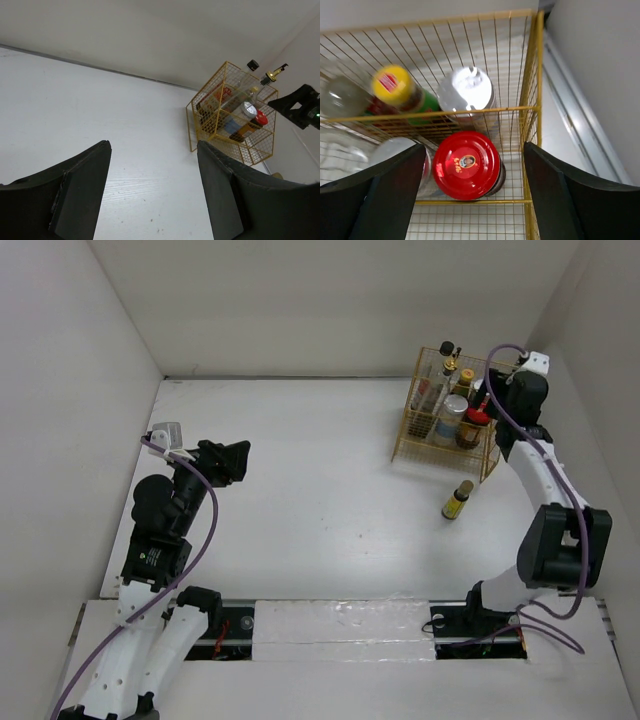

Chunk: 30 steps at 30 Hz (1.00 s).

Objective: Organize the condiment bottles

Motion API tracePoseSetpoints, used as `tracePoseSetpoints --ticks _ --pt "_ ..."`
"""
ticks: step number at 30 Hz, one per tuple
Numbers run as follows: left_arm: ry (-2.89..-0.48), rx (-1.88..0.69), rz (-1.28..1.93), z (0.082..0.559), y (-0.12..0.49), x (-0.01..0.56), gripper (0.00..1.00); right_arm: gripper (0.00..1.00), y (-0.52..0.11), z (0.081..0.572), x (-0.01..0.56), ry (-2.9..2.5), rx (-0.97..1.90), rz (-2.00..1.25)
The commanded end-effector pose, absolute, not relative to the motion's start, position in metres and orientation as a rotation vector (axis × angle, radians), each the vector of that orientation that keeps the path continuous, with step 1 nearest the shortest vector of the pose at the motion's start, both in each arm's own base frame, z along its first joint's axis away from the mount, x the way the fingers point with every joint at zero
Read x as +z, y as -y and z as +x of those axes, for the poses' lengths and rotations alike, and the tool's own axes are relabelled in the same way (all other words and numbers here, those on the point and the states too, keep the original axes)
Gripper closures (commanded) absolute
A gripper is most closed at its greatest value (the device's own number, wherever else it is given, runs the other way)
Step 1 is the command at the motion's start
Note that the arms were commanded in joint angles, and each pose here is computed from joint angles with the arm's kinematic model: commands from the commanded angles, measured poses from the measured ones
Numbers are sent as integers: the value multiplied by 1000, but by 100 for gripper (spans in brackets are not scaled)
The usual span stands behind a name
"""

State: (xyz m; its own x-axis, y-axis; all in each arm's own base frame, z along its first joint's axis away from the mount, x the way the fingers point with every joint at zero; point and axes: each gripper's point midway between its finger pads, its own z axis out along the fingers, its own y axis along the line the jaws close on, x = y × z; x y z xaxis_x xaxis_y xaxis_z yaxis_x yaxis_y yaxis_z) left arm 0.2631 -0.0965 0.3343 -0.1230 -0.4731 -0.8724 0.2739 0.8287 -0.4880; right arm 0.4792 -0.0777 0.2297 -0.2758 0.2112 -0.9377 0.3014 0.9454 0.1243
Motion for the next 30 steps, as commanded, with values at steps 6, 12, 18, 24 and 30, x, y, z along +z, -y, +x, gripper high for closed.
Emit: tracePoseSetpoints --ticks 6,12,18,24,30 --pt "-1498 -676 -133 261 101 356 35 36 32 418 339 -1553 20 378" --pt "-1498 -676 -133 261 101 356 35 65 -37 347 283 -1623 115 350" --pt "-1489 -685 -122 257 102 359 35 8 -24 276 214 -1879 9 383" --pt "-1491 -692 -115 258 104 357 35 10 -16 268 180 -1948 -43 427" --pt "-1491 -692 -115 258 104 357 35 26 -2 294 177 -1954 -129 446"
